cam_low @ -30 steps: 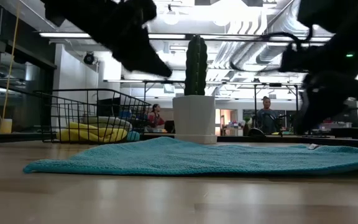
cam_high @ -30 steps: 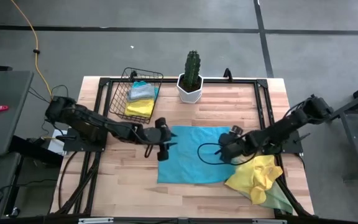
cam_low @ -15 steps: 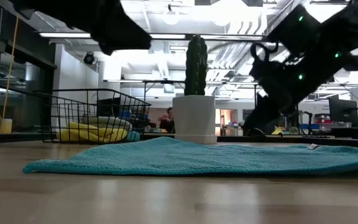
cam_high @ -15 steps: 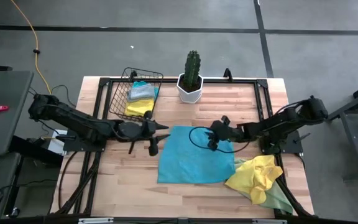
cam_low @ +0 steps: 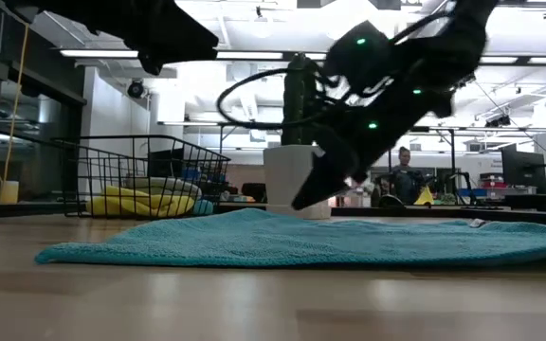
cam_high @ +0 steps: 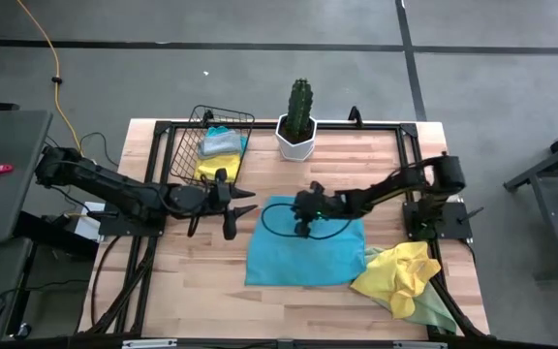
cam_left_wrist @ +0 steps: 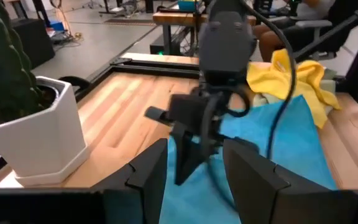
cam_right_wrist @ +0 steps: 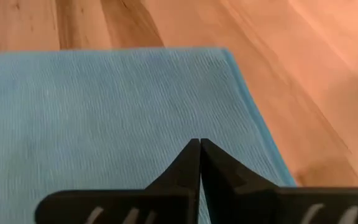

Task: Fold microfiber towels
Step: Fold the blue microfiber towel on the table

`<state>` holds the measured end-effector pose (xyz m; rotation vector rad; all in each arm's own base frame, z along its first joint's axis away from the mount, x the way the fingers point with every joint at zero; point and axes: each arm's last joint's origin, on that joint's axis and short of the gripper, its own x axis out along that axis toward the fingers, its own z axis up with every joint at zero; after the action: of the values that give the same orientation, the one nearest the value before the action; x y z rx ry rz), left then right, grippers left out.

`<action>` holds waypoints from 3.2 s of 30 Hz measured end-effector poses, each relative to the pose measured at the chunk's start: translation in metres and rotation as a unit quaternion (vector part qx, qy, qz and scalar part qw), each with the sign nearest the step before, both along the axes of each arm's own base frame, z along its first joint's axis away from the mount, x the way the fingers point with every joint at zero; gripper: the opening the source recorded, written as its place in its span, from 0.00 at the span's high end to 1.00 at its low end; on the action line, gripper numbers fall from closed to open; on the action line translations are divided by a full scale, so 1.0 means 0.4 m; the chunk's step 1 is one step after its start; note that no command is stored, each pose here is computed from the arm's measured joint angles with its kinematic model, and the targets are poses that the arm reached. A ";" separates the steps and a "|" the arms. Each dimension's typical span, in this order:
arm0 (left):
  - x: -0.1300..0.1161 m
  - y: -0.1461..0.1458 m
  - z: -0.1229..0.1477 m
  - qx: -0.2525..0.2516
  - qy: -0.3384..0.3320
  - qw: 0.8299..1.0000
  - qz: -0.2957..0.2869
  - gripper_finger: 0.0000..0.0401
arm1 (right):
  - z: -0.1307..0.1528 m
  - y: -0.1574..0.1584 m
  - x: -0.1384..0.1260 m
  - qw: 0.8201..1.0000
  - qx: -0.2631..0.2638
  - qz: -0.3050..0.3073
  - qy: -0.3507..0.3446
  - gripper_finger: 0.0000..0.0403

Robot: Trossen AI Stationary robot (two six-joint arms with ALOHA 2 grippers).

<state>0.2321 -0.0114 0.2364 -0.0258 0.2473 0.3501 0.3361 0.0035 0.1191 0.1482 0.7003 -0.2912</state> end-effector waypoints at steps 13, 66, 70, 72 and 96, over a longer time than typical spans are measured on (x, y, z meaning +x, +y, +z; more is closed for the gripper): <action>0.000 -0.005 0.000 0.006 0.002 1.000 0.003 0.63 | -0.049 -0.030 0.152 0.998 0.043 0.037 -0.003 1.00; 0.166 -0.064 -0.059 0.013 0.279 0.953 0.118 0.65 | 0.033 -0.028 -0.211 0.986 0.027 -0.059 -0.152 1.00; 0.219 0.012 -0.061 0.001 0.327 0.935 0.137 0.70 | 0.034 -0.027 -0.210 0.986 0.034 -0.056 -0.156 1.00; 0.231 0.046 -0.064 -0.011 0.358 0.924 0.136 0.73 | 0.036 -0.030 -0.208 0.984 0.047 -0.060 -0.162 1.00; 0.016 -0.230 -0.134 -0.028 0.192 0.981 0.003 1.00 | 0.059 -0.028 -0.081 0.981 0.052 -0.009 -0.188 0.99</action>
<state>0.2384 -0.1033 0.1830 -0.0146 0.6392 0.3533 0.3036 -0.0078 0.1428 0.3004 0.3390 -0.2357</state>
